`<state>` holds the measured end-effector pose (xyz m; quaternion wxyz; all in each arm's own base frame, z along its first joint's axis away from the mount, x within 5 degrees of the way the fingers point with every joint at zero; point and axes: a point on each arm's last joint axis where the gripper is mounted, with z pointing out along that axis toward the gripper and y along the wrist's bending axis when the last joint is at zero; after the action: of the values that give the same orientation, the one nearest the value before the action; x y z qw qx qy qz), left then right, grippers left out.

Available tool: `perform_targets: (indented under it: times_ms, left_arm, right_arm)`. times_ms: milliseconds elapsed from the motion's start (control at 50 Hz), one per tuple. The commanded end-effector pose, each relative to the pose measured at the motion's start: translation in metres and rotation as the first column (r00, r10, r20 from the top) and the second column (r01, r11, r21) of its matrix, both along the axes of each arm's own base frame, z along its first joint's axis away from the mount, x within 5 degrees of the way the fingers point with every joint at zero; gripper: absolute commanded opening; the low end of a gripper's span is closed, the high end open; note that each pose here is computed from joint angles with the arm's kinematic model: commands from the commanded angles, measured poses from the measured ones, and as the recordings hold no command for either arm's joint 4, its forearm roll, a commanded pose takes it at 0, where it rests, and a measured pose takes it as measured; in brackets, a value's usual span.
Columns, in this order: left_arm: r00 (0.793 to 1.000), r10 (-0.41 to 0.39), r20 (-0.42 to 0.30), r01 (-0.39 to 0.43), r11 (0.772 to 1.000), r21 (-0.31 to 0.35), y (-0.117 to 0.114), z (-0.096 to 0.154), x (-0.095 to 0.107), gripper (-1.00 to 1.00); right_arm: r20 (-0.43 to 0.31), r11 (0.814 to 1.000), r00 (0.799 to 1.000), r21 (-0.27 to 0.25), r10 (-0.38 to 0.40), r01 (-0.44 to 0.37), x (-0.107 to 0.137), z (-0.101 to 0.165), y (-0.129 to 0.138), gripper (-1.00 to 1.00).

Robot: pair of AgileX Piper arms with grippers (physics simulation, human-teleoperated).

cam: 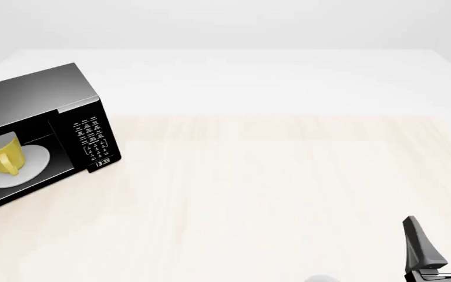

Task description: Put the yellow and white mug in the microwave and close it.

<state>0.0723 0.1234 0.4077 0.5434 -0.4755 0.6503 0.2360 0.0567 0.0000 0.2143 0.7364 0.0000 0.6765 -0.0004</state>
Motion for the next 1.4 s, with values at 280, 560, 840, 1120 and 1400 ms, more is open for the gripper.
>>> perform_targets:
  times_ms: [280, 560, 840, 1120, 1400]
  left_arm:
    - [0.983, 0.159, -0.093, -0.167, 0.982, -0.085, 0.037, -0.041, -0.014, 1.00]
    - [0.968, 0.195, -0.160, -0.210, 0.974, -0.085, 0.052, -0.056, -0.021, 1.00]
    - [0.957, 0.181, -0.225, -0.212, 0.970, -0.123, 0.068, -0.083, -0.020, 1.00]
    - [0.957, 0.124, -0.261, -0.172, 0.970, -0.170, 0.076, -0.100, -0.009, 1.00]
    - [0.957, 0.066, -0.283, -0.128, 0.970, -0.205, 0.085, -0.118, 0.004, 1.00]
  right_arm:
    - [0.000, 1.000, 1.000, 0.000, 0.000, 0.000, 0.000, 0.000, 0.000, 1.00]
    - [0.000, 1.000, 1.000, 0.000, 0.000, 0.000, 0.000, 0.000, 0.000, 1.00]
    - [0.000, 1.000, 1.000, 0.000, 0.000, 0.000, 0.000, 0.000, 0.000, 1.00]
    - [0.000, 1.000, 1.000, 0.000, 0.000, 0.000, 0.000, 0.000, 0.000, 1.00]
    - [0.000, 1.000, 1.000, 0.000, 0.000, 0.000, 0.000, 0.000, 0.000, 1.00]
